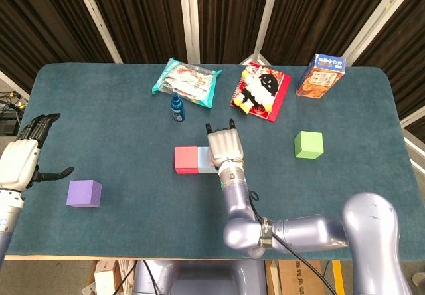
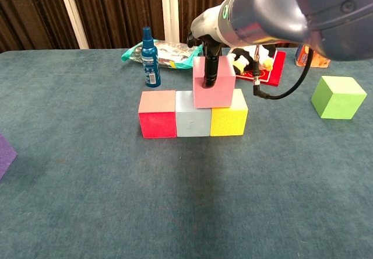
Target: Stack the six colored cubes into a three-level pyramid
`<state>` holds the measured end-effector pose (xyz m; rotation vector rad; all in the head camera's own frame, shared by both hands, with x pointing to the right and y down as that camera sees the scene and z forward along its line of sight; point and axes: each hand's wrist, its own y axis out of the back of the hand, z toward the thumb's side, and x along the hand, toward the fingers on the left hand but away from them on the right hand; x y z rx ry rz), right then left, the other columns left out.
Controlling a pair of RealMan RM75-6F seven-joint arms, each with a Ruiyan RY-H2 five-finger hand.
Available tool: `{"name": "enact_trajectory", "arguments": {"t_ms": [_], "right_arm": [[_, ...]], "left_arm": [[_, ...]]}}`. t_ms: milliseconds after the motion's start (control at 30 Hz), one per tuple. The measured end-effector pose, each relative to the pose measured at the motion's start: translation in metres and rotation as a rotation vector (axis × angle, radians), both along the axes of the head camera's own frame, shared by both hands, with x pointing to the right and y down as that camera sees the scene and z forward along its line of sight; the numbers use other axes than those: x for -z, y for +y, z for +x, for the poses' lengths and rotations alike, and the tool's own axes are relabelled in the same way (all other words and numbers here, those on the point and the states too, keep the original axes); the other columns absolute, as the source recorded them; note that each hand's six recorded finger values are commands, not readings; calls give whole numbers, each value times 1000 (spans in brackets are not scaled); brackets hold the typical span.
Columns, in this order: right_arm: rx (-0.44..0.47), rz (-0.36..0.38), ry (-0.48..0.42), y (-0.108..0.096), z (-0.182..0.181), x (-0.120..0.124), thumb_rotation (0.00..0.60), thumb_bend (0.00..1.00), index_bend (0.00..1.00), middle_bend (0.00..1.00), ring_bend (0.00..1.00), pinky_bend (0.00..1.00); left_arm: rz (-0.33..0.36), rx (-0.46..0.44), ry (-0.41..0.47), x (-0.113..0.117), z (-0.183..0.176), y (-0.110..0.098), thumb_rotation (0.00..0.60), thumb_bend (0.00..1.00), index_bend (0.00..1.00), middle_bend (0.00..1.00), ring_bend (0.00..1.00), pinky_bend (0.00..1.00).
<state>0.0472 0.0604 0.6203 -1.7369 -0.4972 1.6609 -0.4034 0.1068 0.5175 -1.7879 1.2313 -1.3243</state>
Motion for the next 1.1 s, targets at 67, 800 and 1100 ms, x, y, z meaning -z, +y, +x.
{"name": "enact_trajectory", "arguments": {"t_ms": [67, 800, 1100], "right_arm": [[0, 0, 2, 0, 0, 0, 600, 321, 1, 412, 296, 0], [8, -1, 9, 4, 2, 2, 600, 321, 1, 412, 296, 0], [9, -8, 12, 5, 3, -1, 600, 322, 1, 412, 296, 0]], "left_arm": [[0, 1, 0, 0, 0, 0, 600, 142, 0, 54, 36, 100], [2, -1, 2, 1, 0, 0, 600, 142, 0, 54, 36, 99], [0, -3, 0, 0, 0, 1, 600, 142, 0, 54, 36, 99]]}}
